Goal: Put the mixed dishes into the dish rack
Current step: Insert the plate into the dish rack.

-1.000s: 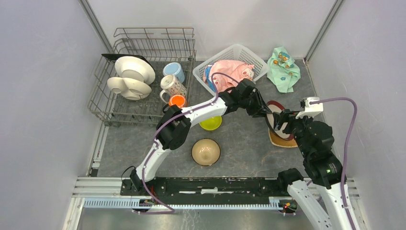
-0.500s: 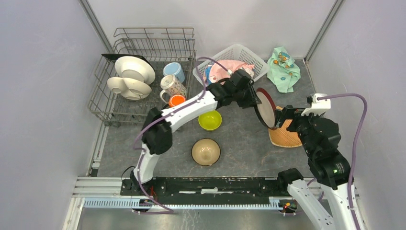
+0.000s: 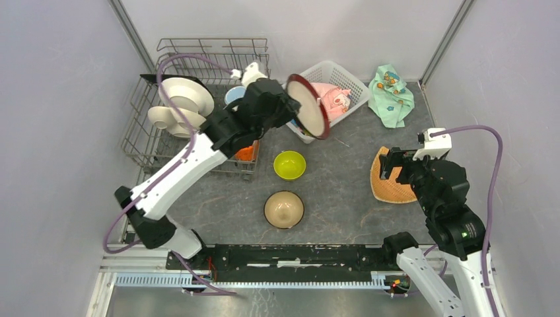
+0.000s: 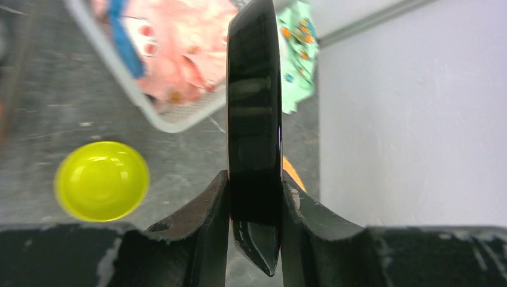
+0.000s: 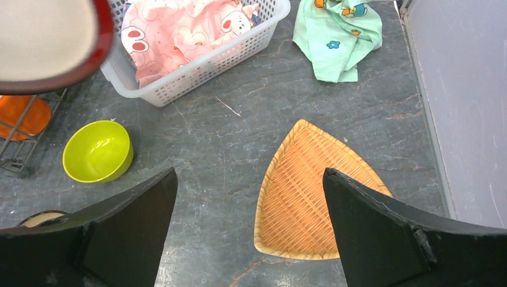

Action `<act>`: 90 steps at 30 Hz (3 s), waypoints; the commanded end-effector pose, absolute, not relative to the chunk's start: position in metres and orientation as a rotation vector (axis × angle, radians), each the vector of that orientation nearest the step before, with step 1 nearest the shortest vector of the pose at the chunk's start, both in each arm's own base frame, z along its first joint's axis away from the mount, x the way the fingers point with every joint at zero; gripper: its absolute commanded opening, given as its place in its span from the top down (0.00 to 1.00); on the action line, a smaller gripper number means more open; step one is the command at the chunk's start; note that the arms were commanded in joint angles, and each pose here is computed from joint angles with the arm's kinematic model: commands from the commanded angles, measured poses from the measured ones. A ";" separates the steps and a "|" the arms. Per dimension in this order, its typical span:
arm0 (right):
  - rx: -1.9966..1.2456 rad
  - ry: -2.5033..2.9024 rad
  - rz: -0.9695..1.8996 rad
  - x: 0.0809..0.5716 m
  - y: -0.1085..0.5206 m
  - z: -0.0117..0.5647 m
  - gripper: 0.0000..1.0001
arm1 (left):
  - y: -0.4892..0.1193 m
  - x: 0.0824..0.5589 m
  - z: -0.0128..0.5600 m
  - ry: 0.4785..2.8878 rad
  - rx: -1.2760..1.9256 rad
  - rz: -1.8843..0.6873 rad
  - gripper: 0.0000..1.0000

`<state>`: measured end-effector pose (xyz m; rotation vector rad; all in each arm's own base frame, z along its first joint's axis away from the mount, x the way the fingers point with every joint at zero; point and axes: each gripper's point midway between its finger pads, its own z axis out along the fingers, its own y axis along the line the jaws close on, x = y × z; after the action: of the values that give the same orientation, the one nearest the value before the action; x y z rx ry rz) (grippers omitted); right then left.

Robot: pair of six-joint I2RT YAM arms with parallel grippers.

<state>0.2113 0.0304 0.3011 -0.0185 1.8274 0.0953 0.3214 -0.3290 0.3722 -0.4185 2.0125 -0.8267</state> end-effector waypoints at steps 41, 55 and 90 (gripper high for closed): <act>-0.061 1.876 0.065 0.218 0.032 0.306 0.02 | 0.045 0.277 0.403 1.459 -1.100 0.312 0.98; -0.111 1.868 0.012 0.214 0.027 0.313 0.02 | 0.080 0.290 0.384 1.350 -1.284 0.470 0.98; -0.009 1.823 -0.039 0.219 0.014 0.310 0.02 | 0.141 0.330 0.300 1.378 -1.665 0.623 0.98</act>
<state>0.2147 0.0170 0.2991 -0.0424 1.8767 -0.0313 0.3188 0.1338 0.2744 -1.6265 1.5561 0.7016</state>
